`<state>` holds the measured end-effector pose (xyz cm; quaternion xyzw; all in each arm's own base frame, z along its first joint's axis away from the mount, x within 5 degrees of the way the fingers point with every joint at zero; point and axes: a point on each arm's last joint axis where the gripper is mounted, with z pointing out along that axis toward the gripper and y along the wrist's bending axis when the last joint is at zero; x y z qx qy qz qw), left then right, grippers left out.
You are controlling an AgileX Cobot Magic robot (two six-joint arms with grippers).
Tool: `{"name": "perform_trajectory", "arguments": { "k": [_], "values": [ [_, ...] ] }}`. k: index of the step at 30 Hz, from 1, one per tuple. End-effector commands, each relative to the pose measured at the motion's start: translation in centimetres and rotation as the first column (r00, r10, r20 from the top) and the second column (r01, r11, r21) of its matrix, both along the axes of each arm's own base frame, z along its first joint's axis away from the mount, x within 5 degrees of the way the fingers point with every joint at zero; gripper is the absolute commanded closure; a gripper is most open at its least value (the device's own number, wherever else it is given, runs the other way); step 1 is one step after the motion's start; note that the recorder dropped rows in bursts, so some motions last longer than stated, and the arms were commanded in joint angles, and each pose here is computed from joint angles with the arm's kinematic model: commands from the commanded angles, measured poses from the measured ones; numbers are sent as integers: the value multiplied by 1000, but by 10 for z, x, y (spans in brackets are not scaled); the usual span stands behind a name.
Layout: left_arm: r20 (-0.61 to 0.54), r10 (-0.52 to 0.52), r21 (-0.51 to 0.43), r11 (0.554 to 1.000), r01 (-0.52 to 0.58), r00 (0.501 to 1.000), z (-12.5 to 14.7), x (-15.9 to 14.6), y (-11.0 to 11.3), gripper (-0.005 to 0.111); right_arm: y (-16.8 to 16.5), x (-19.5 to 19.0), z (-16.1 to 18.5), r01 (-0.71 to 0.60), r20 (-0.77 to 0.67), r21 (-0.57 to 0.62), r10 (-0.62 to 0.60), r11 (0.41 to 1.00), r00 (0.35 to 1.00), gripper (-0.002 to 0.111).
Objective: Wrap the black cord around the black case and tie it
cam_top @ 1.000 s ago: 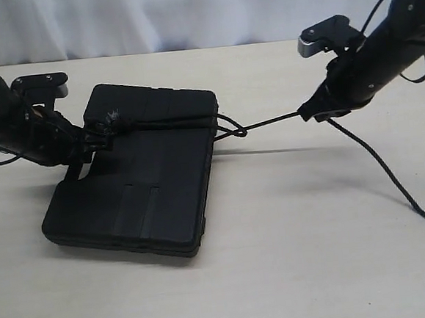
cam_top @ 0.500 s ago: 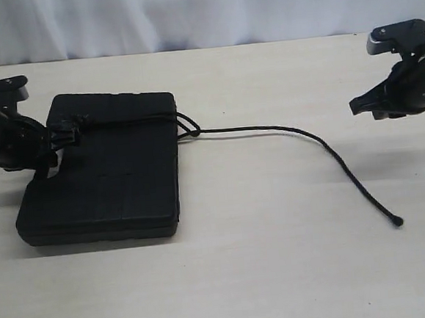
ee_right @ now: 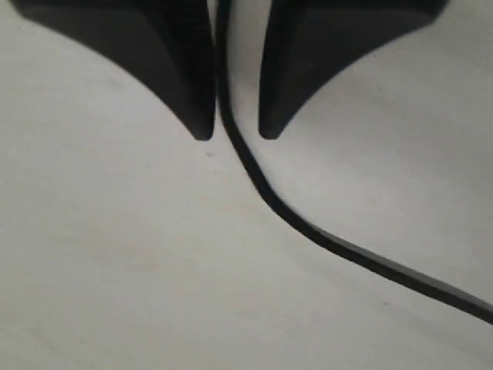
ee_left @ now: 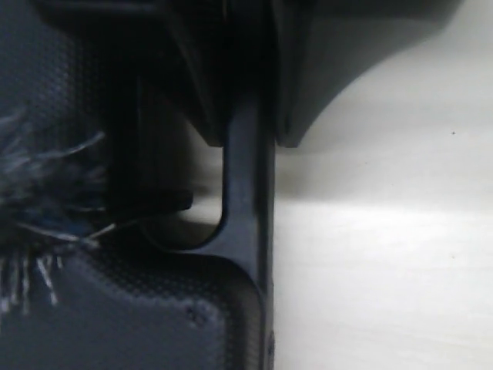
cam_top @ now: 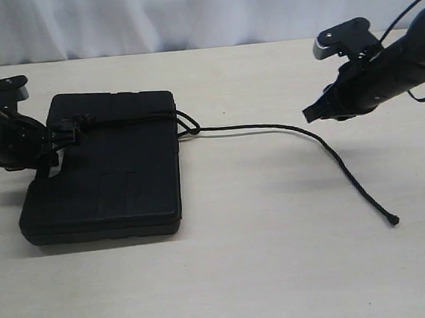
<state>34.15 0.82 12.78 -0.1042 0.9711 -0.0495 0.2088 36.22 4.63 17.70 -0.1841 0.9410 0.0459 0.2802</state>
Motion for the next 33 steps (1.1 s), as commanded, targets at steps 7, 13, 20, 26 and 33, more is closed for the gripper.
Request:
{"name": "perform_trajectory", "arguments": {
  "k": [7, 13, 20, 26, 33],
  "values": [
    [159, -78, 5, 997, 78, 984, 13, 13, -40, 105, 2, 4, 20, 63, -86, 89, -55, 994, 995, 67],
    [168, -51, -52, 997, 61, 984, 32, 27, -46, 57, 5, -4, 20, 76, -203, 117, -51, 990, 978, 67],
    [3, -249, -2, 969, 249, 969, 96, 10, -49, 91, -23, -39, 55, 178, -315, -169, -224, 969, 922, 103],
    [34, -287, -1, 958, 287, 957, 106, -48, -58, 107, -31, -86, 81, 236, -277, -204, -287, 950, 917, 104],
    [301, -314, 43, 948, 316, 901, 140, -104, -67, 107, -34, -147, 112, 283, 110, -26, -279, 959, 954, 104]
  ]
}}
